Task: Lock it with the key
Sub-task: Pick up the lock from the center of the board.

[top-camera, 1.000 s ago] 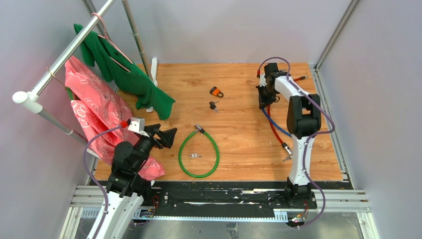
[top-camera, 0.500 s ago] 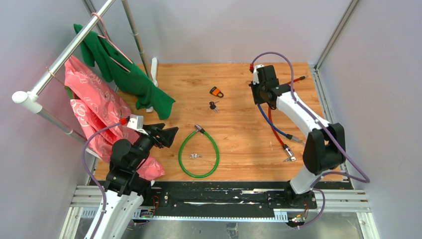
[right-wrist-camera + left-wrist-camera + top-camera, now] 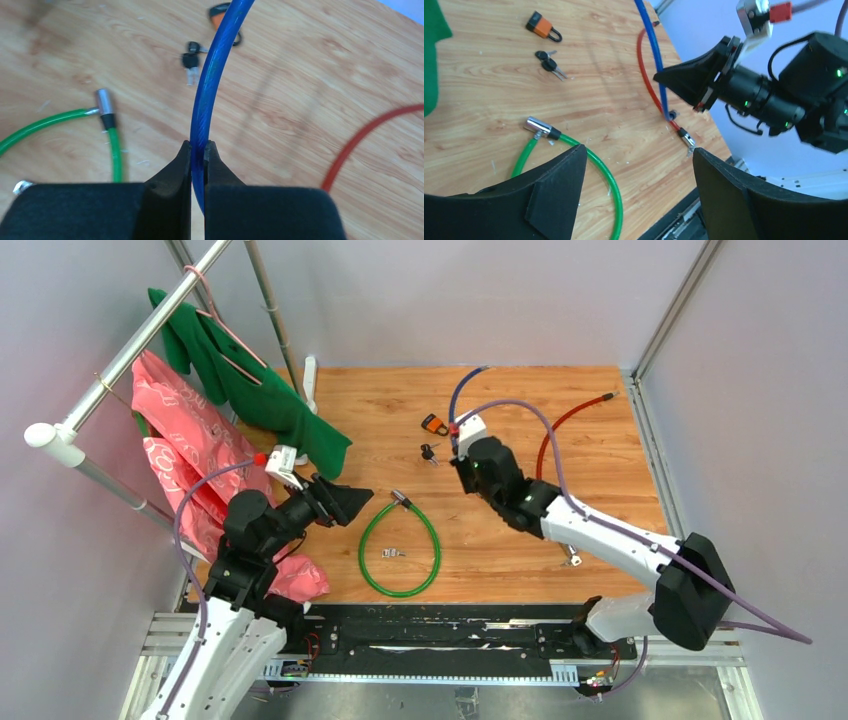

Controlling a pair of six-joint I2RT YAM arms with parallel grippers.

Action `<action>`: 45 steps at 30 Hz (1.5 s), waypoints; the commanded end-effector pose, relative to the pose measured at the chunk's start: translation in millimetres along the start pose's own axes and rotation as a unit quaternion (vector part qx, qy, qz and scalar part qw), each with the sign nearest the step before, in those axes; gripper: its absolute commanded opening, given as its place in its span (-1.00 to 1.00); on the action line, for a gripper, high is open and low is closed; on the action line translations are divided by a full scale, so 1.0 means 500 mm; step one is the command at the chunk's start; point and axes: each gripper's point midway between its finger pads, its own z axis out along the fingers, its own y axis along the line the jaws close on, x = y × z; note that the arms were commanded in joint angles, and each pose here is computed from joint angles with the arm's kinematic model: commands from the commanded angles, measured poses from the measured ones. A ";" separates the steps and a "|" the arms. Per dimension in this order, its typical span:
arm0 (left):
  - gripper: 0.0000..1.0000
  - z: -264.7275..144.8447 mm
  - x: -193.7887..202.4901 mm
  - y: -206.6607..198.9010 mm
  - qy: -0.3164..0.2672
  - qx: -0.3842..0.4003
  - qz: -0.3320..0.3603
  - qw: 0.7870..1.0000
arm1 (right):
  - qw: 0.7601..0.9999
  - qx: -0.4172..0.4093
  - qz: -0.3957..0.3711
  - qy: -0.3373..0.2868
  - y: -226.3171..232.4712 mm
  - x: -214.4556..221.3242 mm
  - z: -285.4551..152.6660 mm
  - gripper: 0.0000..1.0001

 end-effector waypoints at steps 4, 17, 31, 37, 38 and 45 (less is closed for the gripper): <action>0.73 0.029 0.021 0.011 0.037 -0.027 -0.049 0.998 | 0.991 -0.066 -0.031 -0.113 0.169 -0.057 -0.065 -1.00; 0.83 0.084 0.130 0.107 0.096 -0.115 -0.129 0.980 | 0.967 -0.226 -0.075 -0.091 0.334 0.036 -0.128 -1.00; 0.54 0.087 0.160 0.144 0.104 -0.145 -0.136 0.974 | 0.917 -0.362 -0.144 -0.084 0.396 0.120 -0.208 -1.00; 0.31 0.085 0.170 0.154 0.107 -0.153 -0.137 0.973 | 0.893 -0.400 -0.180 -0.099 0.413 0.138 -0.225 -1.00; 0.25 0.087 0.168 0.154 0.105 -0.152 -0.135 0.974 | 0.889 -0.407 -0.185 -0.100 0.416 0.139 -0.228 -1.00; -1.00 0.087 0.155 0.145 0.099 -0.145 -0.127 0.976 | 0.871 -0.433 -0.220 -0.073 0.427 0.179 -0.229 -0.82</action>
